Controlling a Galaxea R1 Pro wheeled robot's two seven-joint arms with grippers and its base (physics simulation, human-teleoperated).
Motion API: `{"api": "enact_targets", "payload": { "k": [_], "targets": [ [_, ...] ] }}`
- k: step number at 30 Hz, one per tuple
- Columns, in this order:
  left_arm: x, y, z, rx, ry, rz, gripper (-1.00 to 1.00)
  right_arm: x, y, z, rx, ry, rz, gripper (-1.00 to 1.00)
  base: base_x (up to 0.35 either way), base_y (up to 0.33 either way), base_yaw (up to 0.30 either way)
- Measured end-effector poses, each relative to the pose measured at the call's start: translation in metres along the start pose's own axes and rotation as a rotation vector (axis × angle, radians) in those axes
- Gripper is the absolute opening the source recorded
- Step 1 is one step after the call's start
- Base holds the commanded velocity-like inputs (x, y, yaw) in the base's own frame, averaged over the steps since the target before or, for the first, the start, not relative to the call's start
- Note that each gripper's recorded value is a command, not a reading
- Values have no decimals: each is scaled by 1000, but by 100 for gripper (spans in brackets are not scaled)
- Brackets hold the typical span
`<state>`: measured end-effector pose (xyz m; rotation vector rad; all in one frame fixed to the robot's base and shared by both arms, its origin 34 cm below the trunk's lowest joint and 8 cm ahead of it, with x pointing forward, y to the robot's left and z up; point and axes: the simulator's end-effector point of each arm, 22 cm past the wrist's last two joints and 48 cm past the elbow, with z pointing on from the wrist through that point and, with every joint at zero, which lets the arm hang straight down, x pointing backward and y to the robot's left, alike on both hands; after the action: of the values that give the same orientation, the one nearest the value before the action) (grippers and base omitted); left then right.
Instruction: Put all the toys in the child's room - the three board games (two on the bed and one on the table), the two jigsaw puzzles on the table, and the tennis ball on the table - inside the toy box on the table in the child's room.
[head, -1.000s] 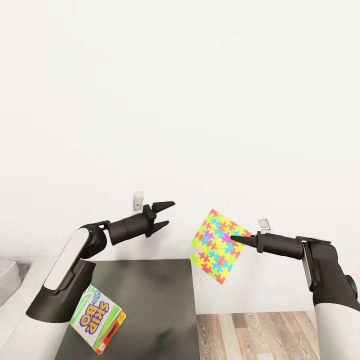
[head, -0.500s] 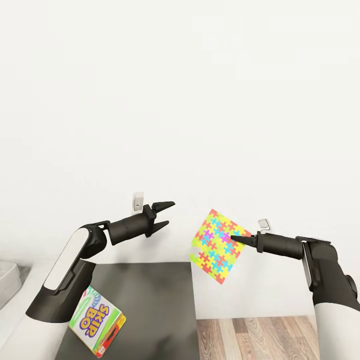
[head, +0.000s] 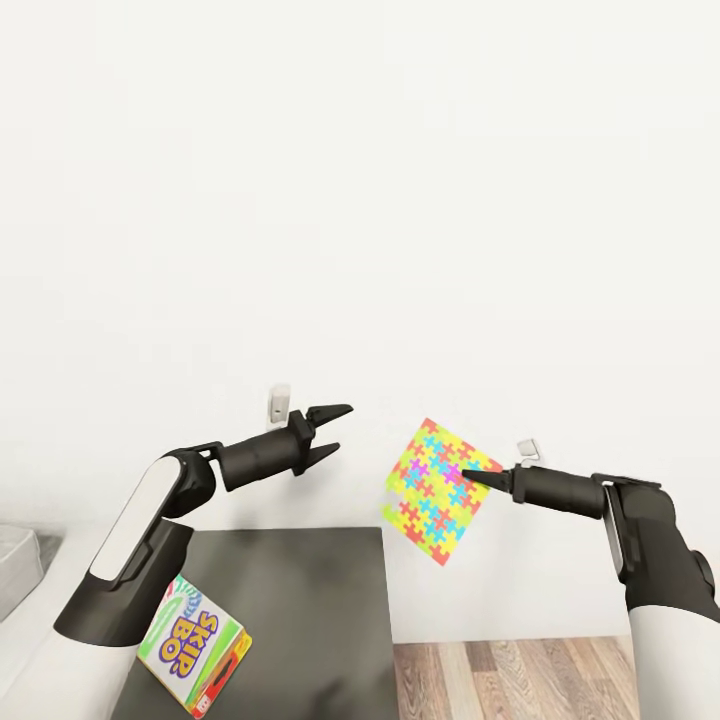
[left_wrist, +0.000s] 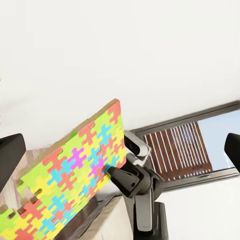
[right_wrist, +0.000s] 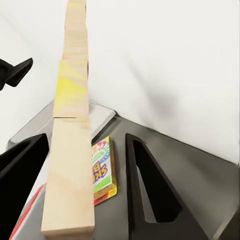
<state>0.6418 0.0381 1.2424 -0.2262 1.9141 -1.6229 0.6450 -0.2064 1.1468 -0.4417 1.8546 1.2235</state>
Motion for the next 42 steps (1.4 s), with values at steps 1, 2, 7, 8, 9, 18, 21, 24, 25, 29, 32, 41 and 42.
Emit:
{"api": "enact_targets", "payload": {
  "k": [1,2,7,8,9,18,21,24,25,29,32,41,42],
  "targets": [
    [0,0,0,-1,0,2,100,1,-3,0,10,-1,8,-100,0,0,0],
    [0,1,0,-3,-1,4,100,1,-5,0,17,-2,15,-100,0,0,0],
    [-2,6,1,-28,-11,27,100,4,-12,-1,36,-4,37,-100,0,0,0],
    [-2,7,1,-33,-13,32,100,4,-13,-1,37,-5,39,-100,0,0,0],
    [-2,8,1,-37,-15,35,100,4,-13,-1,39,-5,41,-100,0,0,0],
    [-4,11,1,-46,-22,41,100,4,-15,-1,39,-9,52,-100,0,0,0],
    [-2,15,0,-49,-25,30,100,4,-15,-1,38,-10,55,-100,0,0,0],
    [0,21,-2,-55,-29,17,100,4,-15,-1,38,-10,57,-100,0,0,41],
    [1,22,-2,-56,-30,14,100,4,-14,-1,38,-10,57,-100,0,0,115],
    [2,24,-3,-58,-32,8,100,4,-14,-1,38,-11,56,-100,0,0,171],
    [3,25,-4,-59,-33,6,100,3,-13,-1,37,-12,56,-100,0,0,228],
    [4,24,-5,-60,-34,9,100,1,-11,-2,33,-18,52,-100,0,0,259],
    [4,24,-5,-61,-34,9,100,0,-11,-2,33,-19,52,-100,0,0,271]
  ]
}}
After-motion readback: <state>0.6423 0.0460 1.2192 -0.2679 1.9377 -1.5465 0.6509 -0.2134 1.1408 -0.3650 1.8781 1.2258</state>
